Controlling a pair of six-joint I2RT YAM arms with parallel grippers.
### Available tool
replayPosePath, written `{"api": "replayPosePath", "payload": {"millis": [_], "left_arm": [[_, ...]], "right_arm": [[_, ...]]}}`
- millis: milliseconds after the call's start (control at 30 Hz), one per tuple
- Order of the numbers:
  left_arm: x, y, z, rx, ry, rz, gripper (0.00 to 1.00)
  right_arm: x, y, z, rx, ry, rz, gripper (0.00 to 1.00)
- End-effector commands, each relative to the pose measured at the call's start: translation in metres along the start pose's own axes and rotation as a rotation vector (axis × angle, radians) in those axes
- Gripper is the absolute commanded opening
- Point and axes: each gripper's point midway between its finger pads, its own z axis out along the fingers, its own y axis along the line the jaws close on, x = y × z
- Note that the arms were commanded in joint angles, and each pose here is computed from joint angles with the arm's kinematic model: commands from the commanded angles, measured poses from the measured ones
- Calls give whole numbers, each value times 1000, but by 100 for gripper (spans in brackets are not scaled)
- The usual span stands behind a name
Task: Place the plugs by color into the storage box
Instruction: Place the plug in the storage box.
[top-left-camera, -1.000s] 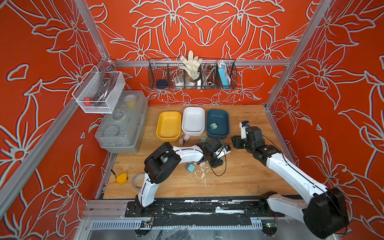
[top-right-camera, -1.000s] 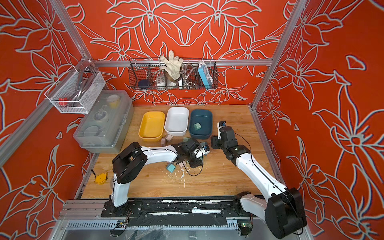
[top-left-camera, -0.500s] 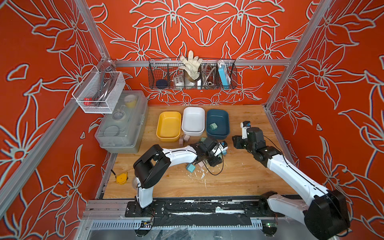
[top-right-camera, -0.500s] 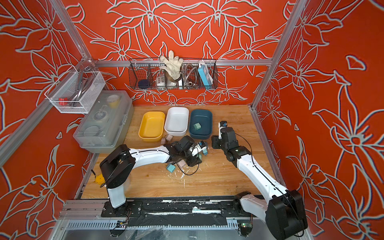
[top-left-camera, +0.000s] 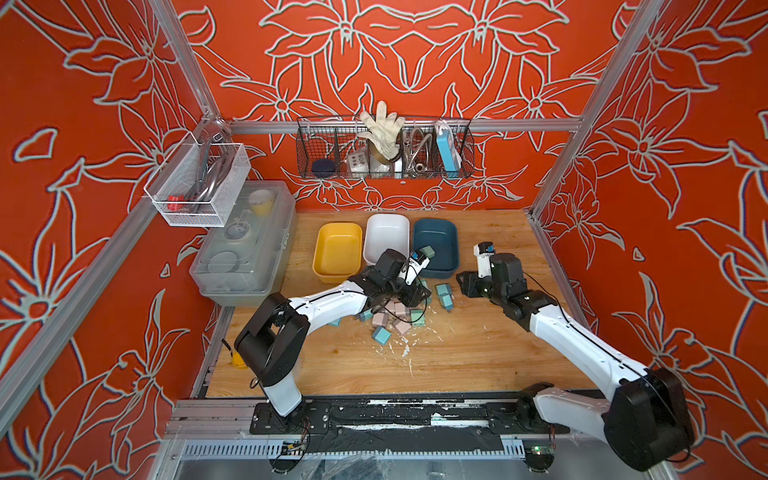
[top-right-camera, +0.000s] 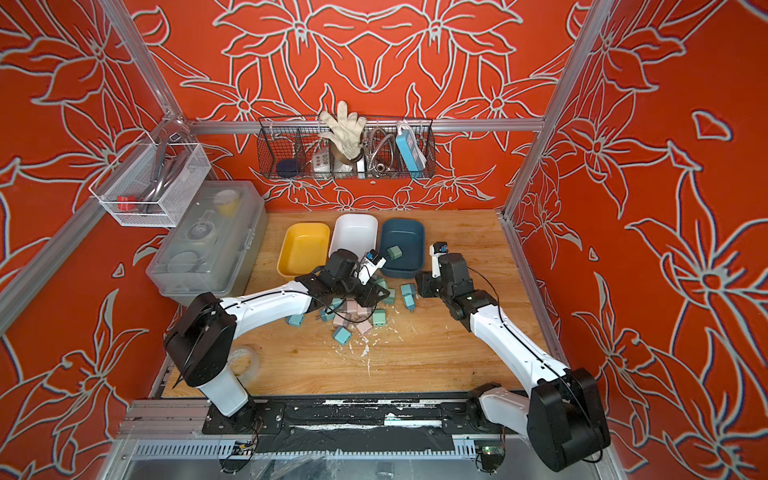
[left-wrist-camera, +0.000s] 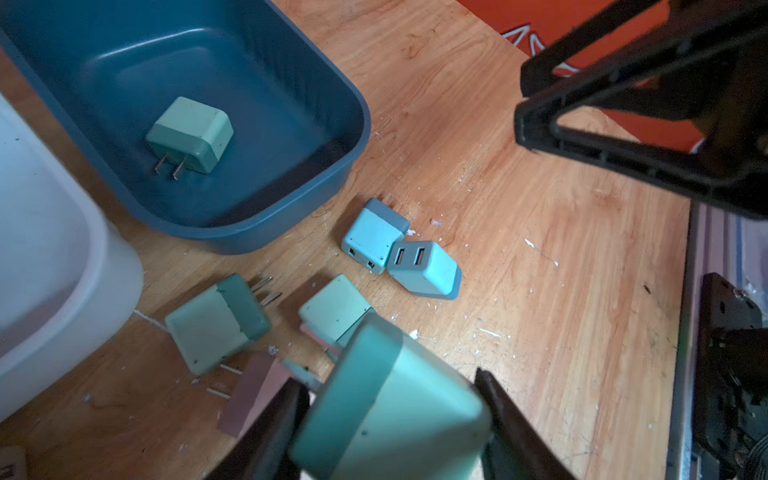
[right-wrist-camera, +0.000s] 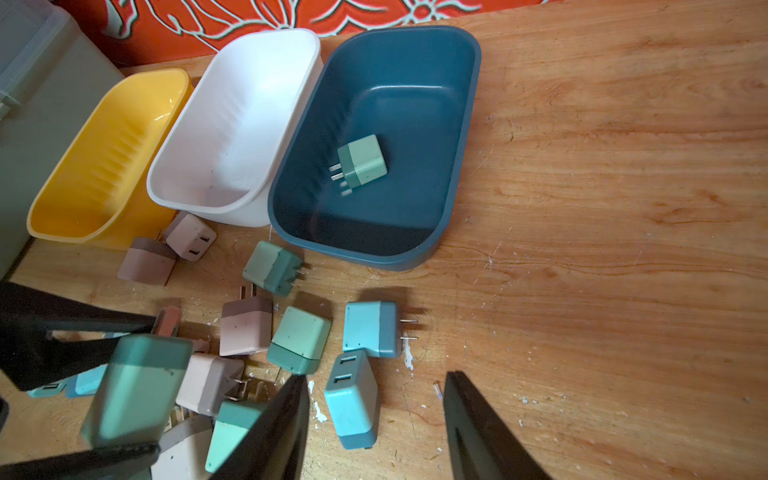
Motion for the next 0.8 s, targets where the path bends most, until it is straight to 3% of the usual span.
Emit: {"api": "replayPosePath", "payload": {"millis": [0, 767], "left_arm": [[-15, 1, 3, 17, -34, -24, 9], [-71, 44, 67, -60, -56, -44, 0]], "right_arm": [[-1, 3, 0, -23, -13, 6, 57], [10, -6, 13, 27, 21, 39, 58]]}}
